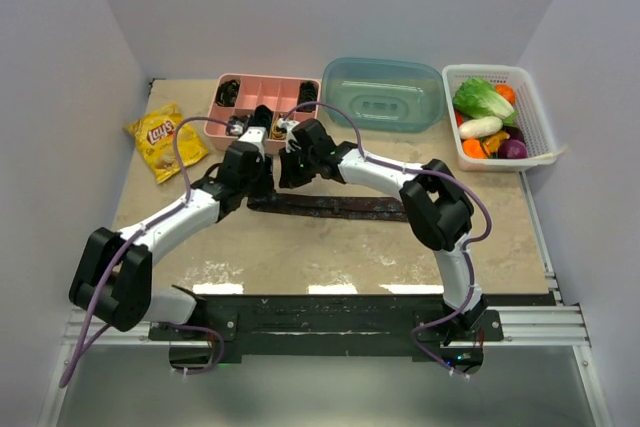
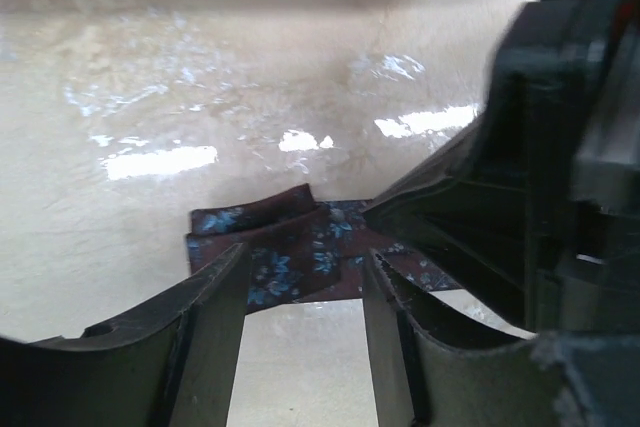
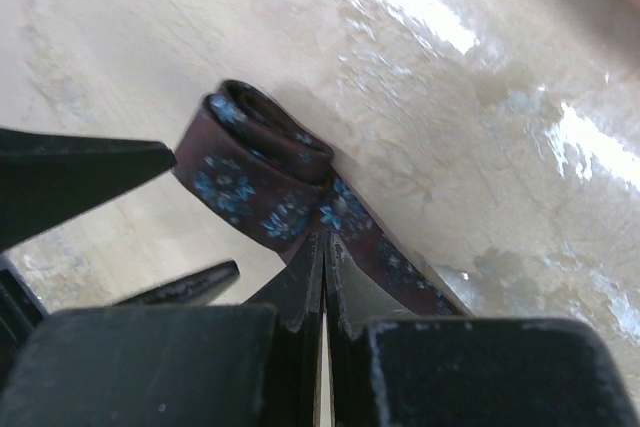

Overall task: Roll the ties
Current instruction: Roll the tie at the center of the board.

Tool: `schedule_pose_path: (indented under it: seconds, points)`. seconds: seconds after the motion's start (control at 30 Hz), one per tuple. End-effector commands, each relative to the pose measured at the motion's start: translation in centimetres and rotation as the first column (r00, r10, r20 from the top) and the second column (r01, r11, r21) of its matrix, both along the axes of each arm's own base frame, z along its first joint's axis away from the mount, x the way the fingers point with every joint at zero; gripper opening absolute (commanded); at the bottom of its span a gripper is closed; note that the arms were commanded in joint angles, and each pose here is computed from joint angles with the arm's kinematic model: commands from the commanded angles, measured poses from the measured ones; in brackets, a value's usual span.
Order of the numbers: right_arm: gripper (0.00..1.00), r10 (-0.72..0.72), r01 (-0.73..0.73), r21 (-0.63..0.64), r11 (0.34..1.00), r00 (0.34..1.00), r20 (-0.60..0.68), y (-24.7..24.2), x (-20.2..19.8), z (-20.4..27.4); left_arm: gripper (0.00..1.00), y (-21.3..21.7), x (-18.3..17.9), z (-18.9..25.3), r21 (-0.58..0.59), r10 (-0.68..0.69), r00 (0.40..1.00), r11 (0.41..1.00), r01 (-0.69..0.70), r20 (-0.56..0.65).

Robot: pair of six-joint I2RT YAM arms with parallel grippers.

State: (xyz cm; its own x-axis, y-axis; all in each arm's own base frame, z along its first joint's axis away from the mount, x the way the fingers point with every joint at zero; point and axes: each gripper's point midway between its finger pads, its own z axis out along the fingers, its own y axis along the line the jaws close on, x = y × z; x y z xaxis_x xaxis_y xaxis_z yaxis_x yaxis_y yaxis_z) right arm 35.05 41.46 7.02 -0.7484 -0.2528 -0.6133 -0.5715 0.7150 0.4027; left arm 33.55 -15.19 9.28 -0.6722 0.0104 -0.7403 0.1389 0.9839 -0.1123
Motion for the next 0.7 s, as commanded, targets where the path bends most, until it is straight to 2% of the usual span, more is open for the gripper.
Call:
schedule_pose_path:
  seconds: [0.0, 0.03, 0.07, 0.13, 0.17, 0.2, 0.27, 0.3, 0.37, 0.4, 0.43, 0.53, 0.67]
  points:
    - [0.00, 0.049, -0.054, 0.074, 0.996, 0.997, 0.066, 2.0, 0.9, 2.9, 0.53, 1.5, 0.1, 0.7, -0.109, 0.030, 1.000, 0.994, -0.029, 0.006]
    - [0.04, 0.060, -0.065, 0.077, 0.995, 0.996, 0.069, 2.2, 0.7, 2.9, 0.53, 2.0, -0.3, 0.5, -0.135, 0.032, 0.999, 0.990, -0.032, 0.000]
    - [0.20, 0.073, -0.079, 0.083, 0.993, 0.995, 0.073, 2.4, 0.6, 3.0, 0.54, 3.1, 0.2, 0.8, -0.171, 0.058, 0.998, 0.984, -0.055, 0.010]
    - [0.32, 0.090, -0.098, 0.083, 0.992, 0.991, 0.099, 2.4, 0.8, 3.2, 0.54, 3.1, -0.5, 0.7, -0.241, 0.035, 0.999, 0.970, -0.036, -0.007]
    - [0.42, 0.093, -0.102, 0.083, 0.991, 0.990, 0.107, 2.5, 0.8, 3.2, 0.53, 3.7, -0.4, 0.7, -0.255, 0.046, 0.999, 0.966, -0.045, -0.005]
    - [0.45, 0.089, -0.098, 0.075, 0.992, 0.990, 0.113, 2.5, 0.9, 3.1, 0.51, 3.4, -0.7, 0.8, -0.279, 0.032, 0.999, 0.960, -0.033, -0.009]
    - [0.46, 0.078, -0.087, 0.070, 0.994, 0.990, 0.121, 2.6, 1.4, 3.0, 0.45, 3.7, -1.2, 0.7, -0.283, 0.040, 0.999, 0.958, -0.043, -0.014]
    - [0.46, 0.072, -0.080, 0.070, 0.994, 0.990, 0.120, 2.7, 1.6, 2.9, 0.34, 3.9, -1.4, 0.6, -0.280, 0.052, 0.998, 0.958, -0.056, -0.019]
    - [0.46, 0.063, -0.072, 0.075, 0.995, 0.991, 0.120, 3.1, 2.2, 2.8, 0.23, 4.3, -2.1, -0.1, -0.270, 0.070, 0.996, 0.960, -0.080, -0.046]
    - [0.46, 0.055, -0.064, 0.078, 0.995, 0.992, 0.112, 3.2, 2.3, 2.7, 0.08, 4.4, -2.5, -0.5, -0.268, 0.076, 0.995, 0.959, -0.089, -0.059]
    - [0.46, 0.047, -0.056, 0.075, 0.996, 0.993, 0.112, 3.4, 2.5, 2.6, 0.01, 4.5, -2.9, -1.0, -0.264, 0.080, 0.994, 0.960, -0.098, -0.076]
    - [0.47, 0.018, -0.024, 0.057, 0.998, 0.994, 0.103, 3.8, 3.7, 1.9, 0.00, 4.7, -4.1, -2.7, -0.257, 0.085, 0.988, 0.959, -0.116, -0.127]
    - [0.48, -0.010, 0.005, 0.052, 0.999, 0.996, 0.089, 4.7, 4.8, 1.4, 0.00, 3.7, -5.5, -4.2, -0.305, 0.033, 0.986, 0.949, -0.082, -0.161]
